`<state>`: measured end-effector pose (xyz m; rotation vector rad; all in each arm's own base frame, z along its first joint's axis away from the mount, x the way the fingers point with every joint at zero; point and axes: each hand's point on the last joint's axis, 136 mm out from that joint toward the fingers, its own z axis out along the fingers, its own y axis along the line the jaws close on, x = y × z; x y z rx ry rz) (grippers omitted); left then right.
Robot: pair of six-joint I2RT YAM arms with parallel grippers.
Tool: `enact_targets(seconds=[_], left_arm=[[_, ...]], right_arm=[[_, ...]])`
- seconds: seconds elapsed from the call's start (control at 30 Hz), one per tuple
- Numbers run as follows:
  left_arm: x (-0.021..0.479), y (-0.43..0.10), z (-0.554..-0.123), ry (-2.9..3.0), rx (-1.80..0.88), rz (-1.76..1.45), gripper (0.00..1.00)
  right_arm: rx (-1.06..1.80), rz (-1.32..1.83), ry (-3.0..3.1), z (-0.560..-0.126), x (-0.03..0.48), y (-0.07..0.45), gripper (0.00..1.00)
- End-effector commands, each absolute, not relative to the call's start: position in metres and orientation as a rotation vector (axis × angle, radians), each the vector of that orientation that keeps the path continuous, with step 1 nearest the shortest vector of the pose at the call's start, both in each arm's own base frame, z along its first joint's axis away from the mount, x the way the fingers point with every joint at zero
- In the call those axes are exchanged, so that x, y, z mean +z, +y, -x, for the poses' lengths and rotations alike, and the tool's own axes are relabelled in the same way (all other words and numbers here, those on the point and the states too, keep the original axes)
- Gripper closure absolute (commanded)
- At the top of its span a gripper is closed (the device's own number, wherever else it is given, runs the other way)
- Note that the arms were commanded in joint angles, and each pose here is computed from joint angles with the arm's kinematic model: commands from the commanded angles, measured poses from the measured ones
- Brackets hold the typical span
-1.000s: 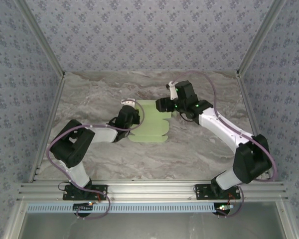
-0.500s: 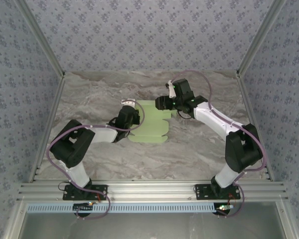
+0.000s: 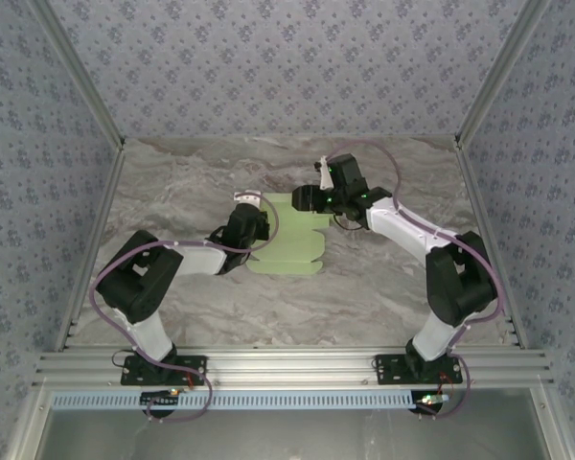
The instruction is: Fold the paper box
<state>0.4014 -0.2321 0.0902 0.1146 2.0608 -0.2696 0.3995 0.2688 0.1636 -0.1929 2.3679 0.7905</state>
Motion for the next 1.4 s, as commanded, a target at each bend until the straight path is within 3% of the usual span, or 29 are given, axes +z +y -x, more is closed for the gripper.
enact_targets(seconds=[0.0, 0.17, 0.57, 0.73, 0.83, 0.97, 1.07, 1.37], left_arm=[[0.105, -0.236, -0.400, 2.022, -0.285, -0.130, 0.87], [0.103, -0.238, -0.399, 2.025, -0.283, -0.138, 0.87], [0.104, -0.239, -0.399, 2.025, -0.284, -0.143, 0.87], [0.104, -0.239, -0.399, 2.025, -0.282, -0.141, 0.87], [0.105, -0.237, -0.399, 2.023, -0.276, -0.135, 0.87], [0.105, -0.234, -0.398, 2.025, -0.257, -0.128, 0.87], [0.107, -0.232, -0.399, 2.024, -0.244, -0.124, 0.87], [0.113, -0.228, -0.398, 2.019, -0.241, -0.112, 0.87]], right_arm=[[0.906, 0.121, 2.355, -0.401, 0.162, 0.283, 0.34], [0.959, 0.038, 2.337, -0.399, 0.153, 0.283, 0.40], [1.086, -0.237, 2.241, -0.405, 0.160, 0.281, 0.66], [1.060, -0.264, 2.243, -0.406, 0.158, 0.277, 0.69], [1.013, -0.254, 2.264, -0.405, 0.155, 0.270, 0.67], [0.897, -0.200, 2.300, -0.396, 0.153, 0.256, 0.50], [0.814, -0.156, 2.313, -0.386, 0.153, 0.244, 0.43], [0.629, -0.044, 2.359, -0.345, 0.134, 0.219, 0.31]])
